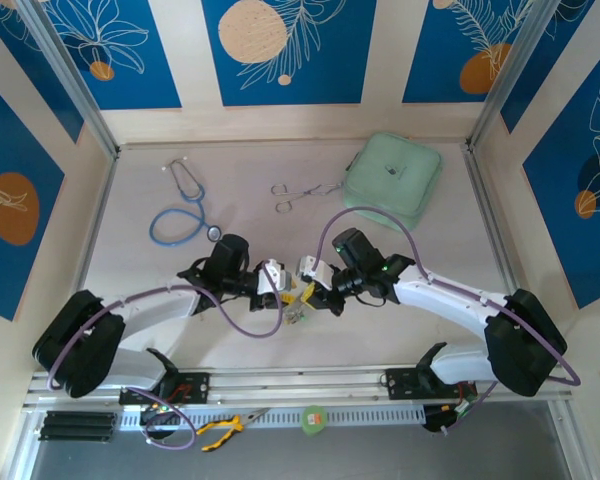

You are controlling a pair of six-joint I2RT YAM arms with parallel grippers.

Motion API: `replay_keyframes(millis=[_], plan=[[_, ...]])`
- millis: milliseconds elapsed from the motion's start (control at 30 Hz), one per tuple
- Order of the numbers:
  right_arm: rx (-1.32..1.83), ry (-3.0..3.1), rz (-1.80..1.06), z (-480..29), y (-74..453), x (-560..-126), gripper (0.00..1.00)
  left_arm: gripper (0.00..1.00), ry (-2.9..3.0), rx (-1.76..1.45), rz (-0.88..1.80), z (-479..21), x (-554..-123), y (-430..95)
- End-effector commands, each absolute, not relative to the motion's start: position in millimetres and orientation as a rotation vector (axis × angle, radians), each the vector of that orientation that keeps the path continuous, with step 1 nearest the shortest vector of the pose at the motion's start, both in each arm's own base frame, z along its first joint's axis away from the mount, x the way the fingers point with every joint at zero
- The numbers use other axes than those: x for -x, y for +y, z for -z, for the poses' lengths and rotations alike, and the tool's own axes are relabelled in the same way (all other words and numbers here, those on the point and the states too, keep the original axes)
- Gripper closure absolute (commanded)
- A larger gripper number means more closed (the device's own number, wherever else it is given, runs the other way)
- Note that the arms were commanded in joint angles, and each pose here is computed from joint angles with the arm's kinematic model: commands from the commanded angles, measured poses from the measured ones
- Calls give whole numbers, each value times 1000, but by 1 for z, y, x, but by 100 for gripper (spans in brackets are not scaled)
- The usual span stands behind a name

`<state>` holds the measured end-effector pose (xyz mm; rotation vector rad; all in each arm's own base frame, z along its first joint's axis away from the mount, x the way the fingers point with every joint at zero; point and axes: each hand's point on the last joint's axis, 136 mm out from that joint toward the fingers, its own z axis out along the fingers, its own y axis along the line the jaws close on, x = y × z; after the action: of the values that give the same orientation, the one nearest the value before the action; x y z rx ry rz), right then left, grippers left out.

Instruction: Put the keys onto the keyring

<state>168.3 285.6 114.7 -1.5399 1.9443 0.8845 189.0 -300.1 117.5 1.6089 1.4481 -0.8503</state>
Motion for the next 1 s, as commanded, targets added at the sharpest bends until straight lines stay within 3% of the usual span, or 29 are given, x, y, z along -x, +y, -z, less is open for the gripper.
replay_keyframes(millis=[0,633,700,867,967], plan=[[1584,1885,-919,-115,290,-161,100,66,1394,-1665,918,-116,-175,-304],[1554,1815,-881,-119,308,-167,100,69,1357,-1673,1006,-113,-166,-310],[1555,1809,-876,-118,311,-168,100,75,1353,-1670,1010,-113,-166,-310],[1549,1804,-863,-115,309,-167,99,100,1363,-1692,985,-109,-166,-308],[1543,1811,-808,-115,296,-170,75,100,1372,-1700,945,-107,-169,-307]])
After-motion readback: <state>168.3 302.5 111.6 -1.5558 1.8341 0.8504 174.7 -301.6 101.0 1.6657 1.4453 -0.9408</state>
